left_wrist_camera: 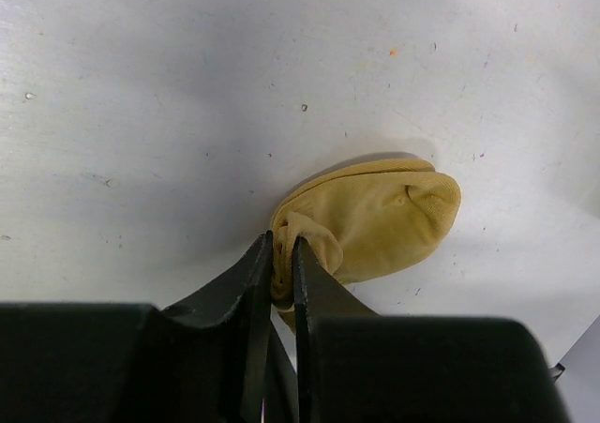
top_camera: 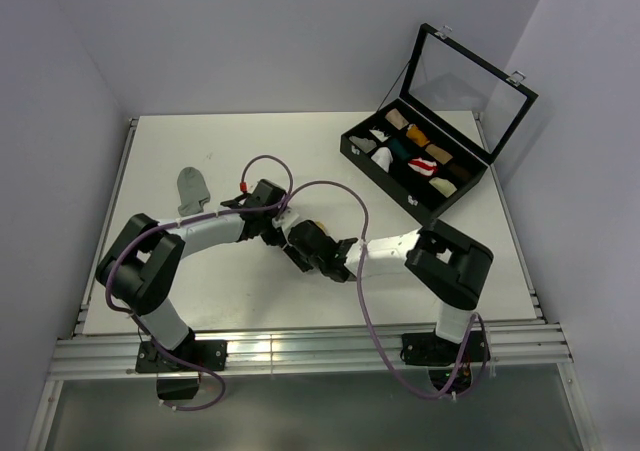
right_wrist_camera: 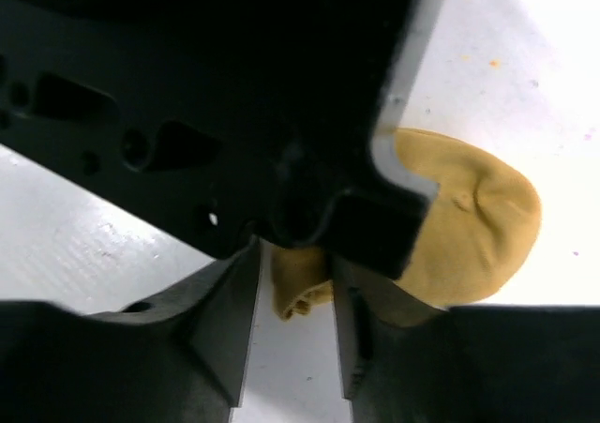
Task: Roll the socks
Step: Roll the sock at the center of the board.
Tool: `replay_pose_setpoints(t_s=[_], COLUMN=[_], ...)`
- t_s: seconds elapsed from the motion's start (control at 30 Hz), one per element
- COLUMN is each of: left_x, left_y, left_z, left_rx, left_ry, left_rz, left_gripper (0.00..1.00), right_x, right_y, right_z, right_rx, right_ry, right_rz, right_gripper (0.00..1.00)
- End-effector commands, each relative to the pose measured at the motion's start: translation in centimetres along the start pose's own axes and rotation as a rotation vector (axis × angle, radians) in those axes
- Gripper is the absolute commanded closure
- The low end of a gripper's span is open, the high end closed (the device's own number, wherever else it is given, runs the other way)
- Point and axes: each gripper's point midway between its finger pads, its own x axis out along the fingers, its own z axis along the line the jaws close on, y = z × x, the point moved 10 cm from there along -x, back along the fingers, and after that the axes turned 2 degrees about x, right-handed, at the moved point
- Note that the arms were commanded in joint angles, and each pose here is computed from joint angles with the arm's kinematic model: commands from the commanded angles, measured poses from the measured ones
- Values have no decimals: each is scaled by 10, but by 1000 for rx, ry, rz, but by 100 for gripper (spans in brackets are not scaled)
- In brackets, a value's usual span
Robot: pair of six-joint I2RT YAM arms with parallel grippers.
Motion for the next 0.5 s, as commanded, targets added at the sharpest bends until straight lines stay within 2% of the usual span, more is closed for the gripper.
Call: replay_pose_setpoints(t_s=[0.0, 0.03, 0.13, 0.17, 0.23, 0.3, 0.37, 0.47], left_x=[-3, -3, -5, -5, -8, -11, -12, -19], left_y=[-4, -4, -3, -3, -3, -2, -6, -8], left_z=[-13, -13, -15, -14, -14, -13, -11, -10], left_rx=[14, 13, 5, 1, -4, -4, -11, -22], left_ry=[46, 46, 66, 67, 73, 75, 61, 74], left_rz=[-7, -7, 1, 1, -5, -7, -41, -81], left_gripper=[83, 83, 82, 81, 76, 72, 61, 51], right_x=[8, 9, 11, 11, 8, 4, 1, -4], right_y=[0, 2, 8, 11, 11, 7, 8, 4], right_z=[4, 4, 3, 3, 3, 4, 3, -3], right_rx=[-34, -37, -41, -35, -17, 11, 46, 125], right_ry=[53, 58, 68, 65, 39, 0, -78, -207], right_rz=[1, 8, 28, 29, 21, 10, 17, 22], right_gripper=[59, 61, 79, 90, 100, 100, 100, 100])
